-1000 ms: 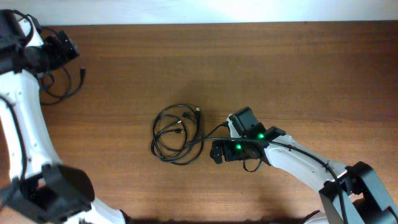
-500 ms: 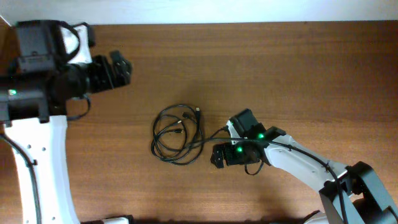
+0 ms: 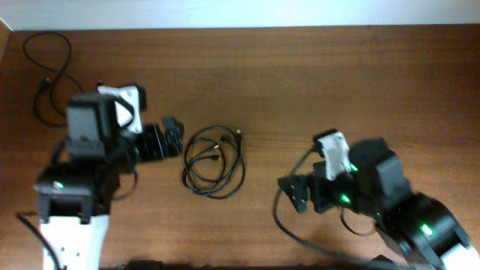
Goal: Untangle cables
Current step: 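Return the left gripper to the remaining cables and grasp one strand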
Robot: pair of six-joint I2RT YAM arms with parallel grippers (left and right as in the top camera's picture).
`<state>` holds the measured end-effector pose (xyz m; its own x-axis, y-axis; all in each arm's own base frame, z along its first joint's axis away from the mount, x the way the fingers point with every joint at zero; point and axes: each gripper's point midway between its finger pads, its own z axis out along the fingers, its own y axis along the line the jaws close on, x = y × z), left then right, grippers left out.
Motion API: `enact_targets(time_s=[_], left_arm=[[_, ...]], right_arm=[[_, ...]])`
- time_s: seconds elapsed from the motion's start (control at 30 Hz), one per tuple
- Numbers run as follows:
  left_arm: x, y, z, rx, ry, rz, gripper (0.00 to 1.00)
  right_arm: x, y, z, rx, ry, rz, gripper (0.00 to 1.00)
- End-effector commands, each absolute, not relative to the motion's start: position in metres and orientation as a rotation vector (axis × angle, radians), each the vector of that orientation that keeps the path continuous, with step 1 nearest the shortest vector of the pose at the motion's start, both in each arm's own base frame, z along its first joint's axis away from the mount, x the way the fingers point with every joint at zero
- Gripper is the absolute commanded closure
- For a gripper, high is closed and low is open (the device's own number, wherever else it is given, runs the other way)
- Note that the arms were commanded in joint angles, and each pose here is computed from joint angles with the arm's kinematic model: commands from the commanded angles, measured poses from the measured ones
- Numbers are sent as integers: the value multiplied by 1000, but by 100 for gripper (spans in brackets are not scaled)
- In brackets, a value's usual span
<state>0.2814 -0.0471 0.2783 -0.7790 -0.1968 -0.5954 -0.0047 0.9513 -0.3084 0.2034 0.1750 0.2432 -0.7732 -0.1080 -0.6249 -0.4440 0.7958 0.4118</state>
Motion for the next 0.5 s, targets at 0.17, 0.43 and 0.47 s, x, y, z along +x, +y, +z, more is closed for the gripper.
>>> enact_targets(time_s=[0.17, 0.43, 0.47], left_arm=[[242, -53, 158, -681, 2687, -499, 0], [199, -57, 81, -1580, 2702, -490, 21], [199, -60, 79, -1616, 2697, -511, 26]], right_arm=[[187, 158, 272, -397, 2267, 729, 1], [191, 161, 263, -396, 2310, 719, 2], [192, 161, 260, -396, 2324, 716, 1]])
